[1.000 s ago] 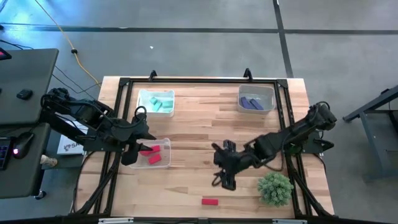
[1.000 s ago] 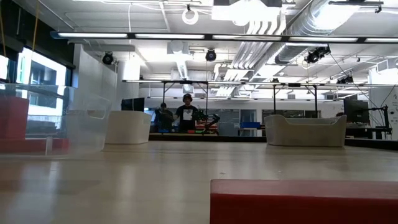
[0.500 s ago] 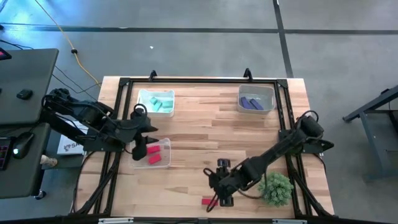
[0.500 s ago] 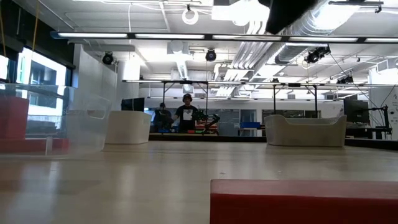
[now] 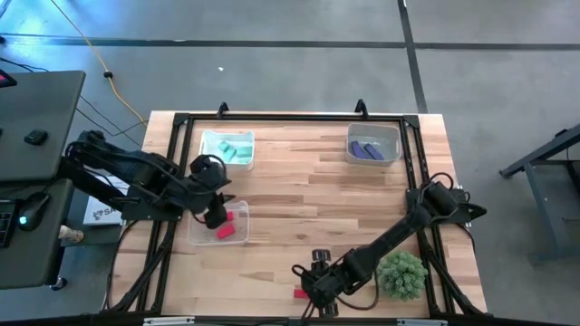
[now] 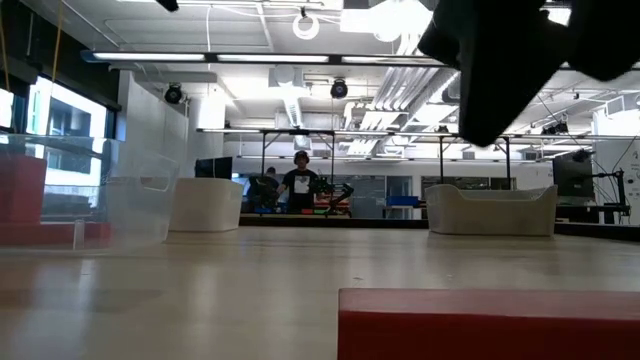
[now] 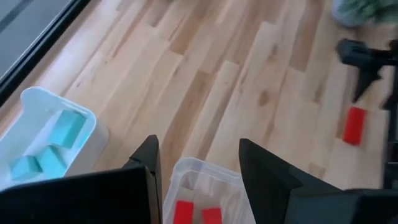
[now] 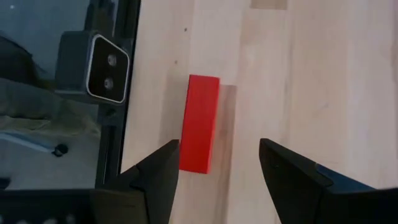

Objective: Sort & place blocks by color
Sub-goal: Put the red block into the transparent bin

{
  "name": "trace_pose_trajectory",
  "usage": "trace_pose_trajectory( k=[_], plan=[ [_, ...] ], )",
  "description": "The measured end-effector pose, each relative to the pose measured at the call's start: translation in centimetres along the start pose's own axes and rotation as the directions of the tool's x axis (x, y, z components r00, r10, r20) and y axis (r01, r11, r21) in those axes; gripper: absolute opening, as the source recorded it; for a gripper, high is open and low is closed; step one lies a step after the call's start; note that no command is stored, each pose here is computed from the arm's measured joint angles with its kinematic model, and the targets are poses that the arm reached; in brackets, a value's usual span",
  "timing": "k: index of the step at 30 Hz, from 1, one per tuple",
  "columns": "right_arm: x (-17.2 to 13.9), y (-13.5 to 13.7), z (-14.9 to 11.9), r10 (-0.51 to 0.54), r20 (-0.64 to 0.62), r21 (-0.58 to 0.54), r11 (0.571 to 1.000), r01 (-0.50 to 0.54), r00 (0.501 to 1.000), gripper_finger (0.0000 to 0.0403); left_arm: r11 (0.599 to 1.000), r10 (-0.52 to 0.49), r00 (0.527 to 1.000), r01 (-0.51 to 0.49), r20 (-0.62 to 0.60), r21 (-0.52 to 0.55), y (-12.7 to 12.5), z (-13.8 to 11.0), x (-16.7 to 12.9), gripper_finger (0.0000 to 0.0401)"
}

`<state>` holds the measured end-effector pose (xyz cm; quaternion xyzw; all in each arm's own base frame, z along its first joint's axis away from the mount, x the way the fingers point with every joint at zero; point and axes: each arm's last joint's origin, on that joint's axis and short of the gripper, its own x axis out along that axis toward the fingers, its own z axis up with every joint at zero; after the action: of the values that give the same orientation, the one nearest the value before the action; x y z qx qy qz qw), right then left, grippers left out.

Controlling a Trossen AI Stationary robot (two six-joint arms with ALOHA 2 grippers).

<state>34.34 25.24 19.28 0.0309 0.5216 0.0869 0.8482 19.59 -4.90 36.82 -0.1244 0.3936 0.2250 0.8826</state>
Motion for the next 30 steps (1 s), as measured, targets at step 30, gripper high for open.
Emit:
trace_pose_trajectory(
  k=[30],
  plan=[
    [6.0, 2.2, -2.8, -0.079, -0.011, 0.005, 0.997, 0.079, 0.997, 0.0195, 0.998, 0.062, 0.998, -0.062, -0.032, -0.001, 0.6, 0.7, 1.5, 0.0124]
  ],
)
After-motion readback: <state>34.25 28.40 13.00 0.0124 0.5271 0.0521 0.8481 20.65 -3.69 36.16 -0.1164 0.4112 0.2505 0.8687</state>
